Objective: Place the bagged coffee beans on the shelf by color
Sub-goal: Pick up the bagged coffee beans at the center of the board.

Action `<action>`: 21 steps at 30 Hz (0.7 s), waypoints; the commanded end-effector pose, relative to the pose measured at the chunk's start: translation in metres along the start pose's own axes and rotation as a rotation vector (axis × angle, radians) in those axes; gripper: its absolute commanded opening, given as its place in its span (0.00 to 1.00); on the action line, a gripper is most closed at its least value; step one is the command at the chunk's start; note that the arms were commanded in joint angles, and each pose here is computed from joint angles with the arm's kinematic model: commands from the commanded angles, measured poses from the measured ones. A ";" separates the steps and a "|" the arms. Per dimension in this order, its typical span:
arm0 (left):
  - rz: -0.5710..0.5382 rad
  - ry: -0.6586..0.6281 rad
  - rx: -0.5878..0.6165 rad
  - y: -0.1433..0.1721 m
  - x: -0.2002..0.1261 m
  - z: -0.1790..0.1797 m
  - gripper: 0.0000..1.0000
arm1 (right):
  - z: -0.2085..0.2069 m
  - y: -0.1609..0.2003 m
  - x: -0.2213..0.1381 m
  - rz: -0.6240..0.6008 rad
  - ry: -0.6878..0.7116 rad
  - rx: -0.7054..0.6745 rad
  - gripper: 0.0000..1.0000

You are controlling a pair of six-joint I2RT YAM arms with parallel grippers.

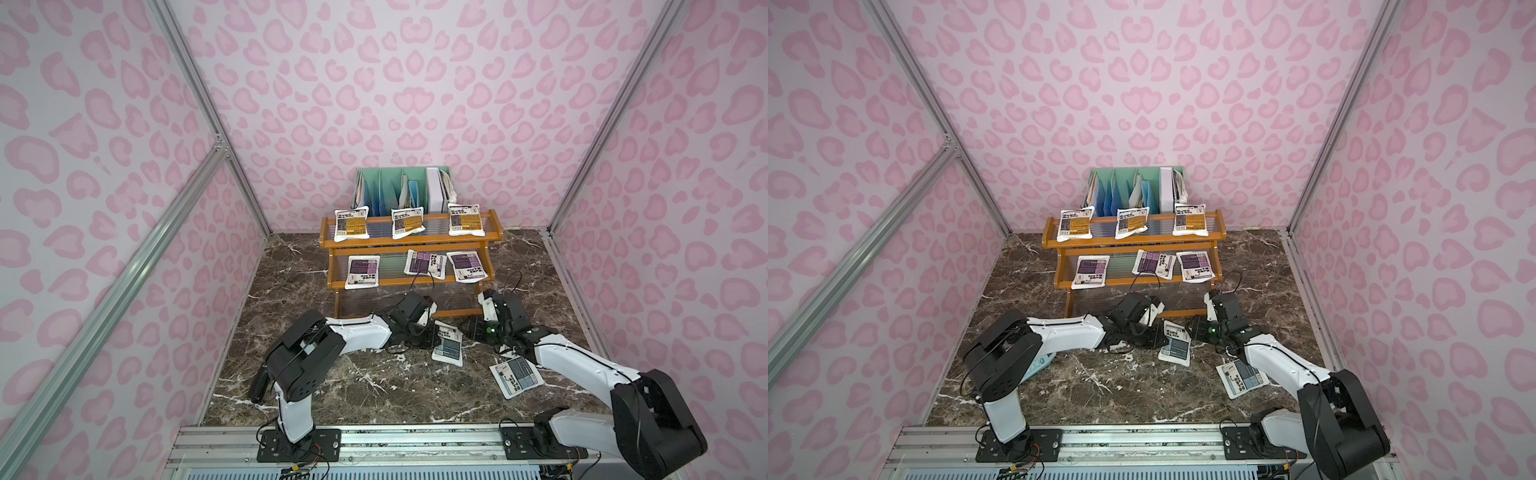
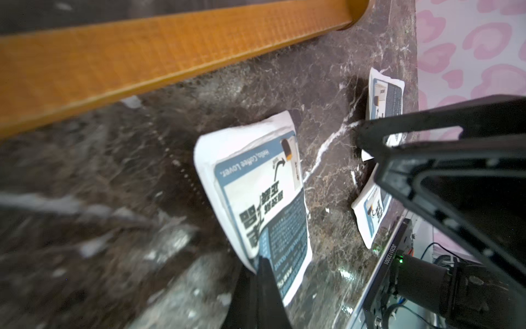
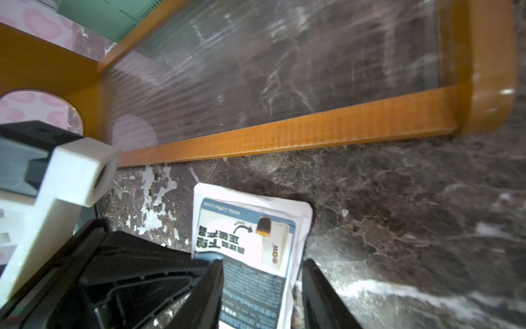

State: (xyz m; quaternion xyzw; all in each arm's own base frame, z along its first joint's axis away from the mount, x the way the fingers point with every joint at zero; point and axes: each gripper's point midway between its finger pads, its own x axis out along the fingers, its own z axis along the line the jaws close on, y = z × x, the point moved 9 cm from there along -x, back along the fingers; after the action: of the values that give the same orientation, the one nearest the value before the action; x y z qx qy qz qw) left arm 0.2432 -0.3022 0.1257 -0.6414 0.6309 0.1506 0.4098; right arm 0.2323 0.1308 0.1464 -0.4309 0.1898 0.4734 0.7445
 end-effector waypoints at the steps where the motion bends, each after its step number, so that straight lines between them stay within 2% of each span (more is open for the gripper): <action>1: -0.096 -0.087 0.004 -0.003 -0.028 0.001 0.00 | 0.007 0.000 -0.009 -0.031 -0.065 -0.037 0.52; 5: -0.228 -0.076 -0.105 -0.009 -0.062 0.006 0.00 | 0.021 -0.003 -0.019 -0.091 -0.207 -0.049 0.55; 10: -0.391 0.051 -0.242 -0.029 -0.084 0.007 0.00 | 0.037 -0.009 -0.030 -0.186 -0.370 -0.064 0.56; 13: -0.424 0.145 -0.284 -0.039 -0.089 -0.002 0.00 | 0.048 -0.011 -0.031 -0.212 -0.435 -0.082 0.56; 16: -0.445 0.224 -0.332 -0.045 -0.090 -0.005 0.00 | 0.059 -0.010 -0.023 -0.185 -0.447 -0.108 0.56; 21: -0.450 0.286 -0.389 -0.044 -0.084 -0.002 0.00 | 0.068 -0.006 -0.011 -0.155 -0.467 -0.106 0.56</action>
State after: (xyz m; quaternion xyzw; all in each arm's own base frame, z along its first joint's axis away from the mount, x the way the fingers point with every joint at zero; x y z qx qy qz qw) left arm 0.2673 -0.2468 0.1908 -0.8317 0.4815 0.1146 0.2516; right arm 0.2206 0.1732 0.1858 -0.3703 -0.0183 0.5160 0.7722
